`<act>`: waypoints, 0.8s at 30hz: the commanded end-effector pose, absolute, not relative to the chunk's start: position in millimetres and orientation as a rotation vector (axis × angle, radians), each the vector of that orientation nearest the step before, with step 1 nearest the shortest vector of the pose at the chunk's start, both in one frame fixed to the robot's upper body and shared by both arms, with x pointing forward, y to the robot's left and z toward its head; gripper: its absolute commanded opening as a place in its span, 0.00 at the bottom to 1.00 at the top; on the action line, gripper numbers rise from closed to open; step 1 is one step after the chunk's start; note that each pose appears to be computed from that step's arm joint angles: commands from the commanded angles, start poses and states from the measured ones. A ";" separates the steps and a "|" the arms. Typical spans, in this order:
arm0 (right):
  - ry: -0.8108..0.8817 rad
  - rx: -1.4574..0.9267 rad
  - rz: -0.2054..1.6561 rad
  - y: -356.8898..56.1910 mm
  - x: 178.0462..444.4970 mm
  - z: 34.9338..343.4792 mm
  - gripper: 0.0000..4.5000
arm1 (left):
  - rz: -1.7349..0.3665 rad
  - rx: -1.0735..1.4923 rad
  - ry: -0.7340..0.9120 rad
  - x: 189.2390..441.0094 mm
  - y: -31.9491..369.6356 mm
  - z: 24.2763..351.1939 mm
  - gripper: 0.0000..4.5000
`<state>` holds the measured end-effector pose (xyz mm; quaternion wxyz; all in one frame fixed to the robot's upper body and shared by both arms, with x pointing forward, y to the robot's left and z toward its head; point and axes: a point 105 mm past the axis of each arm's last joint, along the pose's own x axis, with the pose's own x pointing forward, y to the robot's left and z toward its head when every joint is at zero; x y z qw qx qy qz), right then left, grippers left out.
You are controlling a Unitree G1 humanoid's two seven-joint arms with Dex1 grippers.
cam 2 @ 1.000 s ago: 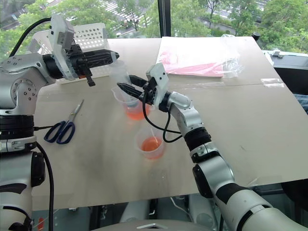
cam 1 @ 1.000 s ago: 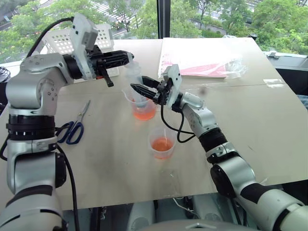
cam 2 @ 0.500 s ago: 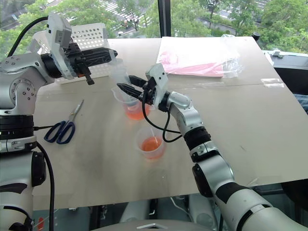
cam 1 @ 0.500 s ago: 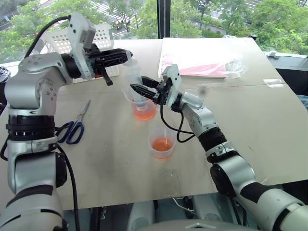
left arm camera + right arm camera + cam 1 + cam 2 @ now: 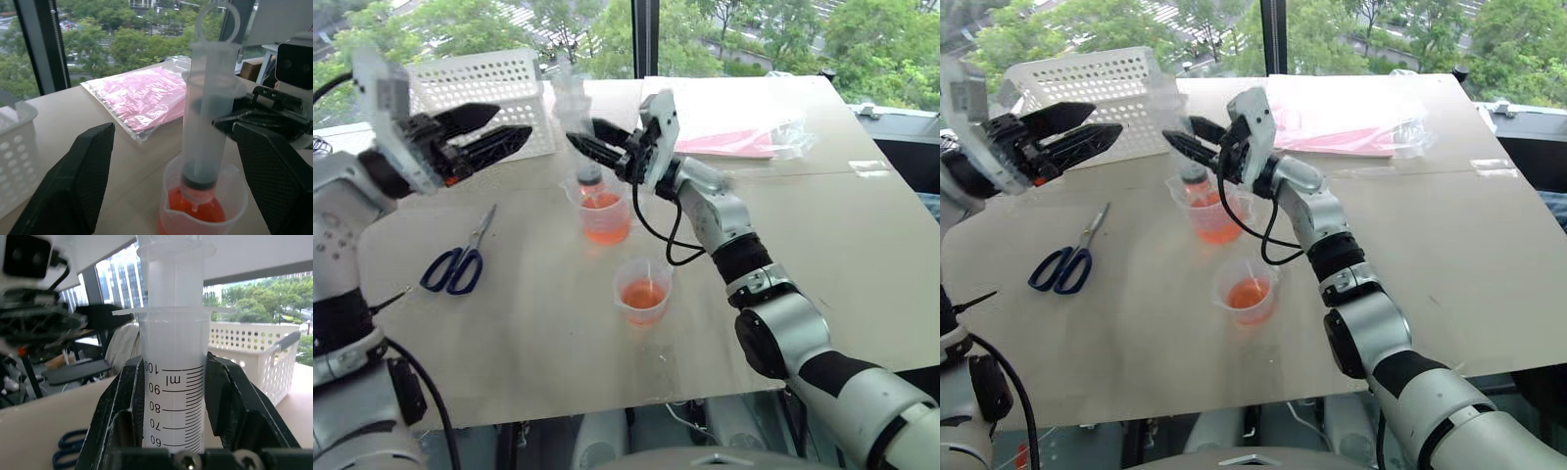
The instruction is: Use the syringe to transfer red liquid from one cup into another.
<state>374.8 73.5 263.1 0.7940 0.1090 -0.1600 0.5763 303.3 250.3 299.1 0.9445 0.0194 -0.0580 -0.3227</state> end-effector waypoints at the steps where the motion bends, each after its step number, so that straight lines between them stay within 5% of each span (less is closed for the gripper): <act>1: -0.423 0.266 1.241 68.0 372.0 287.8 0.30 | -0.613 0.023 -0.200 286.5 250.6 312.5 0.83; 11: -0.497 0.342 1.208 45.8 374.7 313.0 0.30 | -0.728 -0.038 -0.181 256.4 224.4 286.7 0.83; 15: -0.566 0.483 1.492 -7.3 312.0 340.7 0.30 | -0.949 -0.042 -0.056 233.5 185.6 259.3 0.83; 20: -0.398 0.375 1.713 -27.3 252.7 310.0 0.30 | -1.019 -0.017 0.004 229.3 182.0 250.7 0.83; 24: -0.318 0.347 1.712 -28.3 240.0 287.9 0.30 | -1.073 0.035 0.032 229.8 179.7 245.8 0.83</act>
